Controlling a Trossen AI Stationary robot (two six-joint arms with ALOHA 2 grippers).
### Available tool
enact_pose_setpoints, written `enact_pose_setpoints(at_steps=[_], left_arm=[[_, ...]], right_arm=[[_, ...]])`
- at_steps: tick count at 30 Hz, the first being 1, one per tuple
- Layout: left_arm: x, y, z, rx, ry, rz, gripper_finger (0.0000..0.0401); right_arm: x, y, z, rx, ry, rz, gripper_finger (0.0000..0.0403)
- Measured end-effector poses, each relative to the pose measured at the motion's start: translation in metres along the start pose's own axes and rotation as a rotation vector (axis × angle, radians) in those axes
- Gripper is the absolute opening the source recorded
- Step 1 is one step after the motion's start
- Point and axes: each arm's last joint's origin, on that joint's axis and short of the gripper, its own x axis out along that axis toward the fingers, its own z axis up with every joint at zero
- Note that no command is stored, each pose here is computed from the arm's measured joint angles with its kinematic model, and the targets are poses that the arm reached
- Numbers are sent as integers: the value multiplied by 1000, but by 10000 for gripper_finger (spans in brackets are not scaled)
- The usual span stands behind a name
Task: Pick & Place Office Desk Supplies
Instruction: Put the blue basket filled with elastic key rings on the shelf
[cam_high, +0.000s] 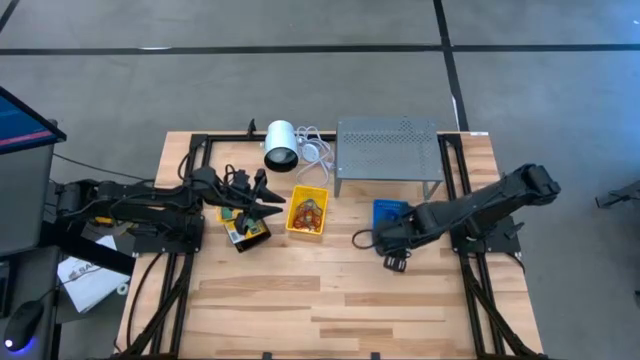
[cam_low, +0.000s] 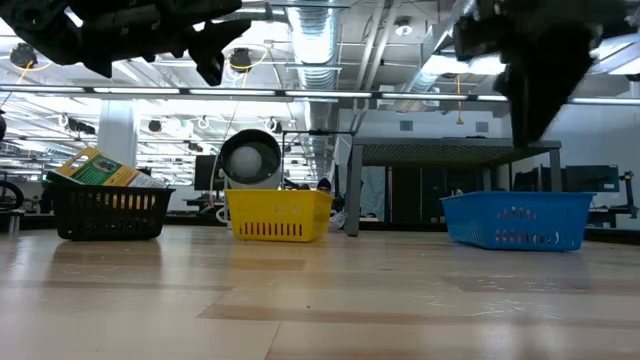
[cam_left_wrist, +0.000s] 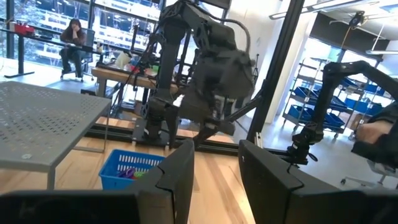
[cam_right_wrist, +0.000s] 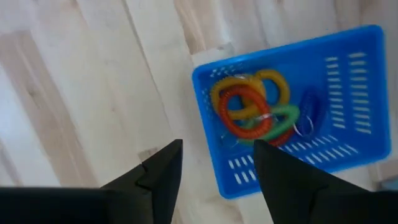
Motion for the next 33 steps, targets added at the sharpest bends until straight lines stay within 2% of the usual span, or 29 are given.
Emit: enact_pose_setpoints(at_steps=[7, 13, 20, 27, 33], left_arm=[[0, 0, 0, -1, 3, 0, 122], [0, 0, 0, -1, 3, 1, 122], [0, 0, -1, -3, 8, 4, 122], [0, 0, -1, -4, 10, 4, 122], [0, 1, -2, -6, 15, 6, 122]], right_arm=[[29, 17, -2, -158, 104, -68, 189], [46, 26, 1, -225, 140, -87, 189], [57, 24, 6, -233, 146, -117, 189], [59, 20, 13, -215, 115, -98, 189], [76, 19, 7, -206, 107, -42, 189]])
